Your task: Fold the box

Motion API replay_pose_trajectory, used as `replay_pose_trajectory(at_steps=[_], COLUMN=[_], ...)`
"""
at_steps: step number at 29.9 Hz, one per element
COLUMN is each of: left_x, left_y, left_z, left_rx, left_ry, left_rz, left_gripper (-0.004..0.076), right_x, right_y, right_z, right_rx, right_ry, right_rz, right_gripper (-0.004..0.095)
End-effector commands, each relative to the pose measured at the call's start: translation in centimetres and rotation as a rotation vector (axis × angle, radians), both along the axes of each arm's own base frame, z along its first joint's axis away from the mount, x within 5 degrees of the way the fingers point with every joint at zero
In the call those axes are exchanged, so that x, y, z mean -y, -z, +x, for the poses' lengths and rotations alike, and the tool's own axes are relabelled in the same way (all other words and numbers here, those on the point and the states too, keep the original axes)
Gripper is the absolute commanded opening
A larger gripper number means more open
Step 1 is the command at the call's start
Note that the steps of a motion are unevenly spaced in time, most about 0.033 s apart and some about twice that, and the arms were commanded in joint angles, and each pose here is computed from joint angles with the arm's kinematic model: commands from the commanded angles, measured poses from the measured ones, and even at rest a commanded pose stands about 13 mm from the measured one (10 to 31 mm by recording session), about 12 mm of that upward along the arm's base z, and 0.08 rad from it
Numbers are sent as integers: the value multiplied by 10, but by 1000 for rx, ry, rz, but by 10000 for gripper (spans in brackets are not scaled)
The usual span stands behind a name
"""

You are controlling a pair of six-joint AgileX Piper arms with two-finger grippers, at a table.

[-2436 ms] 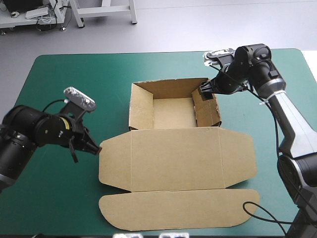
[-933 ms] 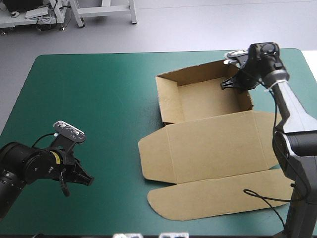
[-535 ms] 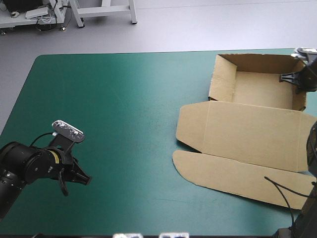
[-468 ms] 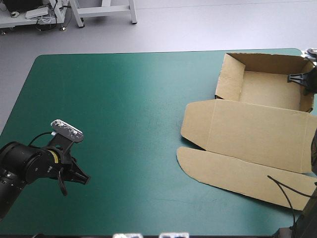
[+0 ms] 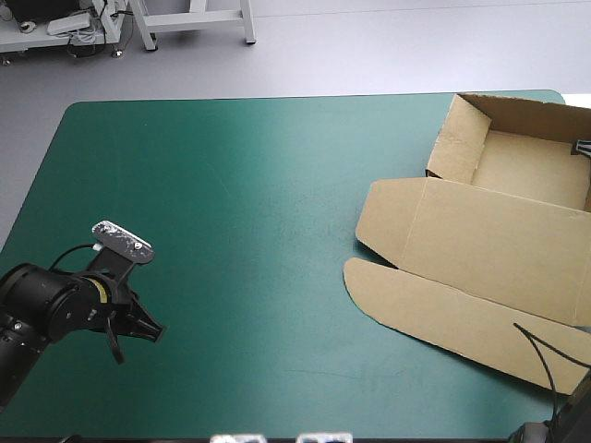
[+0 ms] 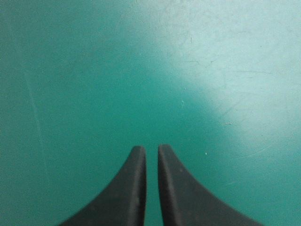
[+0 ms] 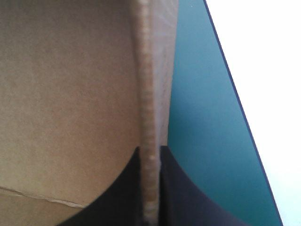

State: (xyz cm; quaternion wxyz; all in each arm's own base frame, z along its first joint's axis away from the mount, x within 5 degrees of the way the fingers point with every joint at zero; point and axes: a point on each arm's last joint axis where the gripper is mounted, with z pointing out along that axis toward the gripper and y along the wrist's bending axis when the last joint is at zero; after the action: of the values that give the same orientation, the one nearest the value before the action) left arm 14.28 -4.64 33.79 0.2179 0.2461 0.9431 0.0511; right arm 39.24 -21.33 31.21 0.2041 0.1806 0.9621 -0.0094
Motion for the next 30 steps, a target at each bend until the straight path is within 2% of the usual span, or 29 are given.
replay_pose_trajectory(at_steps=[1,4,11,14,17,23,26,30], left_x=[1,1,1,1,1,1,2,3], left_y=[-9,-9,-9,-9,-9,-9,-9,-9], left_z=[-3,-3,-3,-2,-2,-3,-3,-3], left_rx=[24,23,24,26,26,23,21,15], left_ry=[-7,-7,-7,-7,-7,-6,-6,-4], left_rz=[-33,-37,-33,-34,-34,-40,-44,-58], left_gripper=[60,60,60,60,60,60,60,60], right_x=[-1,-1,0,-1,-3,-19,-35,-57], right_y=[-35,-35,-35,-37,-47,-111,-139,-165], right_z=[-10,-10,-10,-10,-14,-32,-44,-55], right_rx=[92,94,98,103,110,296,401,519], right_ry=[-10,-6,12,30,26,16,-21,-109], right_rz=[-52,-52,-57,-49,-54,-94,-63,15], right_gripper=[83,260,800,925,927,873,758,484])
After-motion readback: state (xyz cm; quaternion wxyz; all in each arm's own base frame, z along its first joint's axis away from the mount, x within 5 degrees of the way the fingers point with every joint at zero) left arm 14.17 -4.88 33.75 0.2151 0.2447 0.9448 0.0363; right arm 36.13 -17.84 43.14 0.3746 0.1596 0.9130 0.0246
